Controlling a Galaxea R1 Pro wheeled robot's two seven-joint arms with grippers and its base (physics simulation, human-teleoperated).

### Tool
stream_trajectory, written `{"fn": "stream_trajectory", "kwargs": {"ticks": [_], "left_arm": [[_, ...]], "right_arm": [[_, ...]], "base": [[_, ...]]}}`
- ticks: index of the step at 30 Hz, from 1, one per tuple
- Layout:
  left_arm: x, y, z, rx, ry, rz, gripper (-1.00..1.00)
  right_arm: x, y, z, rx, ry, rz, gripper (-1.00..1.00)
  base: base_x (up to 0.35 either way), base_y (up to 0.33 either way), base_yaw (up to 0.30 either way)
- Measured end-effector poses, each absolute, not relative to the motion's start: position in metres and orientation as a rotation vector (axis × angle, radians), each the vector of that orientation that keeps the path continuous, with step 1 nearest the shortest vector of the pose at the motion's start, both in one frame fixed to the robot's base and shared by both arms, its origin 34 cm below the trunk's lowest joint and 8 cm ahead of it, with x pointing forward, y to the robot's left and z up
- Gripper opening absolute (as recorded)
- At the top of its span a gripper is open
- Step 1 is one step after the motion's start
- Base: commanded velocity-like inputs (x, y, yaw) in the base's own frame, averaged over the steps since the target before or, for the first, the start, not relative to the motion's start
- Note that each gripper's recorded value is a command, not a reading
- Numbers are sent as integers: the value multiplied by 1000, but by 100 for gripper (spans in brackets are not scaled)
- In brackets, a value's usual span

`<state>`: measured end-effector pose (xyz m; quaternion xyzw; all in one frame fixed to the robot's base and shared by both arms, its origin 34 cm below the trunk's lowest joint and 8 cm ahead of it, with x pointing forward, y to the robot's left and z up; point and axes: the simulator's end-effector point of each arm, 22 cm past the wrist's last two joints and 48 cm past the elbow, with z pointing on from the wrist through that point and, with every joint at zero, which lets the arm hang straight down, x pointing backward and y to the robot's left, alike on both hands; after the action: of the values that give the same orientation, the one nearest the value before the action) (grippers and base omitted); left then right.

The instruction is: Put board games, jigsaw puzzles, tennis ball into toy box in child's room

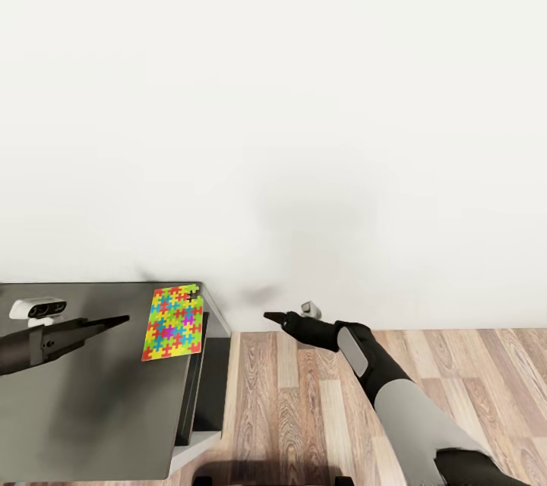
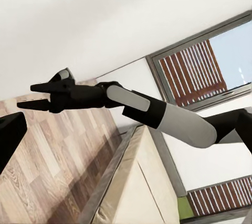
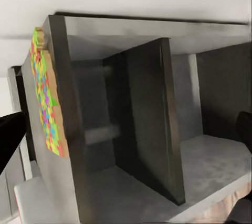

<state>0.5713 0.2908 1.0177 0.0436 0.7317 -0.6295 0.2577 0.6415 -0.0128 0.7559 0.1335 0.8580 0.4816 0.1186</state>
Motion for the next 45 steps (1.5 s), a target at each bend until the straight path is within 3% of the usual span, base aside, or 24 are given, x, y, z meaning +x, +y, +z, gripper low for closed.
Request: {"fn": "stream_trajectory", "kwargs": {"ticks": [45], "left_arm": [[572,291,1019,124,1978,-1702,100]], "right_arm": [[638,-3,756,394,2524,1425,100]], "base": [[-13,51,0]]}}
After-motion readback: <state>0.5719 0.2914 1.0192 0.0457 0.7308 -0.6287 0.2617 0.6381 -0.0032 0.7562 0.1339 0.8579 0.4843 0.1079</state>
